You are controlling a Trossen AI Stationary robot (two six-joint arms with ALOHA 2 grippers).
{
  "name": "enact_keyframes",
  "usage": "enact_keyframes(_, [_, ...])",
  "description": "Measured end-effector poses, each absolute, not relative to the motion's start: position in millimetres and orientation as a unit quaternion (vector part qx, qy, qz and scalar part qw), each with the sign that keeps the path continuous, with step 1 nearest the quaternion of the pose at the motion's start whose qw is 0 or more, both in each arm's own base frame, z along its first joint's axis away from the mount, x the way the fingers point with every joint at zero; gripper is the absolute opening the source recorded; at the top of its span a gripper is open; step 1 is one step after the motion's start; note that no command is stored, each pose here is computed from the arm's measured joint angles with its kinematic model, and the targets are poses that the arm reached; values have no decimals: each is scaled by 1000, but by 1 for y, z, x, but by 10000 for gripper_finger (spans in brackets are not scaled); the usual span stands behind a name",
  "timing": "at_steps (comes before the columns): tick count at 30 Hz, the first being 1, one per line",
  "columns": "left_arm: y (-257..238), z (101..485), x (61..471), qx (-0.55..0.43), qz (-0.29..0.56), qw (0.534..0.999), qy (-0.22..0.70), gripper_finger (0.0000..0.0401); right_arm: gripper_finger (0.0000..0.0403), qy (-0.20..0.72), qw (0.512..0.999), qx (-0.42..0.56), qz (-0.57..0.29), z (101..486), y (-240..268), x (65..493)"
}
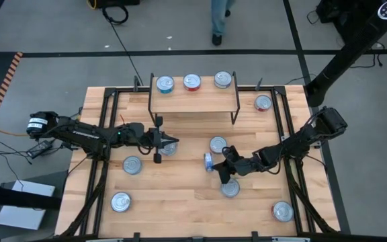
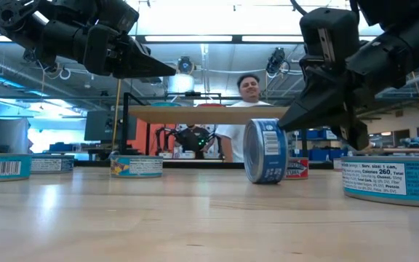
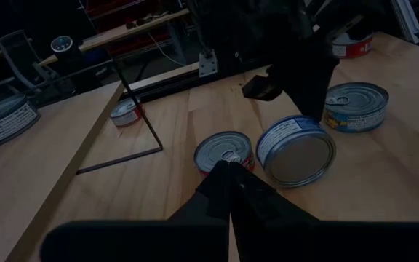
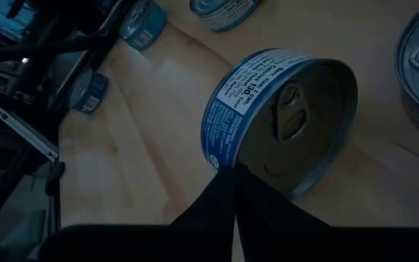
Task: Stack canned seafood by type on shelf
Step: Stack the blue tuna can on top of the other blue tuna can on the shelf
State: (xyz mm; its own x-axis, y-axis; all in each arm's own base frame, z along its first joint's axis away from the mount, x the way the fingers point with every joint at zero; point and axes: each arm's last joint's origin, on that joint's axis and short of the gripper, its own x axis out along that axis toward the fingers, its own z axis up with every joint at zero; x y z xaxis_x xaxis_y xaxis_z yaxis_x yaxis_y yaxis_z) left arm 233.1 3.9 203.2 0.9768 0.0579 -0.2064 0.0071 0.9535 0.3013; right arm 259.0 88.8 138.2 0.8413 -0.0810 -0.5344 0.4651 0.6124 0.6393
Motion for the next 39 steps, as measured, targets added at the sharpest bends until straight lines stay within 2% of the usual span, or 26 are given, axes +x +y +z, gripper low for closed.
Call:
enact_keyframes(13, [4,203,233,152,13,983,107,5,113,242,866,411,-153,138,90,260])
enact_keyframes(21, [4,203,233,152,13,983,107,5,150,235,876,397,-140,147,92,267])
enact_keyframes(39, [4,203,233,149,13,983,107,5,158,253,874,394,-132,146,93,266])
